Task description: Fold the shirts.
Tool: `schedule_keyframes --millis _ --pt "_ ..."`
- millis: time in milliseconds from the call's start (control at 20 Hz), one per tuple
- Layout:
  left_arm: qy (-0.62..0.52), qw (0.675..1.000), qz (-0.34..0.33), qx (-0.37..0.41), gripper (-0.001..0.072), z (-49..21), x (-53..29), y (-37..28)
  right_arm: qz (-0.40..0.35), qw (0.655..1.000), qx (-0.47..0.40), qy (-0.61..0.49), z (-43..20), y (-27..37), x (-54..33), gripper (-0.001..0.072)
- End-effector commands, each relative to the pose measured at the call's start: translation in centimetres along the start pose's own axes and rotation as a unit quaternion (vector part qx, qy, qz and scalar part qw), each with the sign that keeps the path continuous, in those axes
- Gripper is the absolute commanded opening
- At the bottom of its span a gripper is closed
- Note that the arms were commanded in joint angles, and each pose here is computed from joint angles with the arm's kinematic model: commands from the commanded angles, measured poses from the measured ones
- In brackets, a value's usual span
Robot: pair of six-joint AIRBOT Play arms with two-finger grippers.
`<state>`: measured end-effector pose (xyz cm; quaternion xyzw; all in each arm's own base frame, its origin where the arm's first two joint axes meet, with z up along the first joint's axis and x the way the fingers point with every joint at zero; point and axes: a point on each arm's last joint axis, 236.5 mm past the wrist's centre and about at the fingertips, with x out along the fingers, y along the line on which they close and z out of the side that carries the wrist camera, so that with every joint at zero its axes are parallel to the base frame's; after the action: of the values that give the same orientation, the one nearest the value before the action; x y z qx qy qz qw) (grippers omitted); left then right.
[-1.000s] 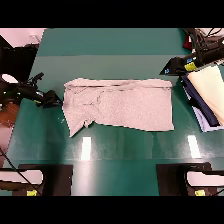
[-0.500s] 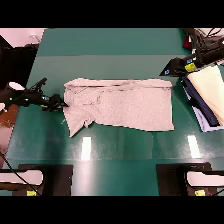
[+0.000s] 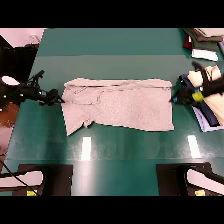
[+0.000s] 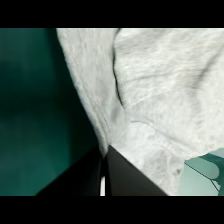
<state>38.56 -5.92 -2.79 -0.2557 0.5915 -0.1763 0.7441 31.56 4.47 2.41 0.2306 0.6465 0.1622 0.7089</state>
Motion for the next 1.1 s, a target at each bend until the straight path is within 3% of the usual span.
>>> schedule_keyframes --millis 0,100,250,600,650,850,1050 --pt "-0.020 0.999 0.002 0.024 0.0020 0.5 -2.0 -1.4 0.007 0.993 0.119 0.007 -6.1 -5.4 2.9 0.0563" --pt "-0.011 1.000 -0.002 0.025 0.0021 0.0 -2.0 -1.7 0.016 0.985 0.168 0.016 -8.5 -7.1 4.1 0.0596" --pt "0.001 1.000 -0.006 0.024 0.0020 -0.5 -2.0 -1.9 0.020 0.981 0.190 0.024 -10.2 -8.0 5.6 0.0556" --pt "0.013 1.000 -0.010 0.024 0.0021 -1.1 -2.0 -2.1 0.011 0.989 0.148 -0.013 -7.7 -6.2 7.6 0.0552" --pt "0.013 1.000 -0.011 0.024 0.0021 -1.1 -2.0 -2.1 0.009 0.990 0.142 -0.013 -7.6 -6.0 7.8 0.0485" --pt "0.028 0.999 -0.016 0.025 0.0020 -1.9 -2.1 -2.3 0.009 0.992 0.122 0.000 -8.0 -5.1 8.2 0.0015" --pt "-0.016 0.998 -0.013 0.062 0.0020 -0.1 -5.4 -4.6 0.016 0.998 0.064 -0.022 -4.4 -2.3 4.9 0.0014"
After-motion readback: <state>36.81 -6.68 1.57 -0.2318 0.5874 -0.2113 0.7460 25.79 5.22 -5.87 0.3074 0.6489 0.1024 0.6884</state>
